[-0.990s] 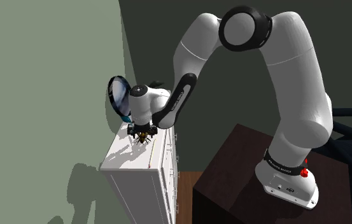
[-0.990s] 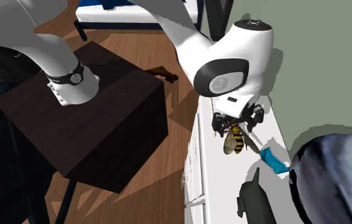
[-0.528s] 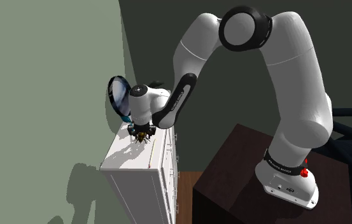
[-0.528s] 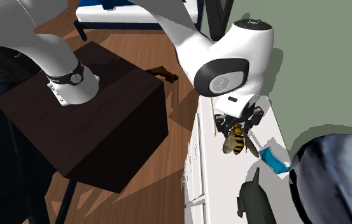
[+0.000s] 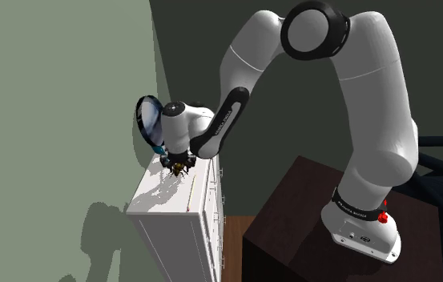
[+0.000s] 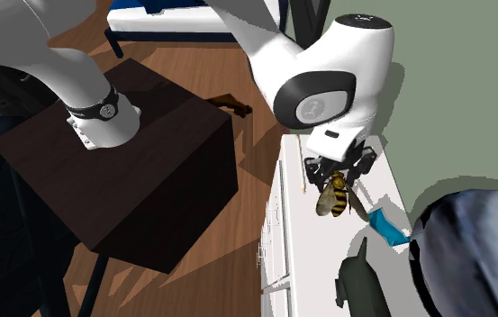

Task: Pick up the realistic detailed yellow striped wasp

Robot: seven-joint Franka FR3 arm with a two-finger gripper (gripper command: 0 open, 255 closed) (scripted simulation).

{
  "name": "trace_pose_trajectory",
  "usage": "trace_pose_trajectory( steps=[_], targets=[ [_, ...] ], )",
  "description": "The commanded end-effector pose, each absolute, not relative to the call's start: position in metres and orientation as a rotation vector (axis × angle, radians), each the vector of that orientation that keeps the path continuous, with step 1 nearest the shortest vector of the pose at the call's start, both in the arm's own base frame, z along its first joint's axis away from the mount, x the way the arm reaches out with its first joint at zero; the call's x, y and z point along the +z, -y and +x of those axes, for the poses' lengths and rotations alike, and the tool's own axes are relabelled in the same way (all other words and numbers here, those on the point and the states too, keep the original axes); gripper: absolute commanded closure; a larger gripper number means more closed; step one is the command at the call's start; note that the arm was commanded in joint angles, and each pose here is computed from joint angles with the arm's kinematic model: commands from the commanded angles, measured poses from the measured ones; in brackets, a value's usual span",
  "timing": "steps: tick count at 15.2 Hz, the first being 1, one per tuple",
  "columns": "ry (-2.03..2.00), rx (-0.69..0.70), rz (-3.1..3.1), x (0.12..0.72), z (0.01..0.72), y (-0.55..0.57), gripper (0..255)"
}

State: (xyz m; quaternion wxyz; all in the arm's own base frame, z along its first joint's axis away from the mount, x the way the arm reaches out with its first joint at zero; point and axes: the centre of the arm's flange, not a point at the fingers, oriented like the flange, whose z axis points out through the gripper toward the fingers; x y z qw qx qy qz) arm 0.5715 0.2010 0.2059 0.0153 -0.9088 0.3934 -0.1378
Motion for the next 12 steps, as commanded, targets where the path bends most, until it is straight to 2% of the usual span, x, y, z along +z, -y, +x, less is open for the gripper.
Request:
trace_pose_trajectory(
  steps=[1,12],
  targets=[
    [-1.224,-0.428,-2.828,0.217,0.572,-0.201,255],
    [-1.224,-0.428,-2.828,0.265,0.572,-0.201,255]
  ],
)
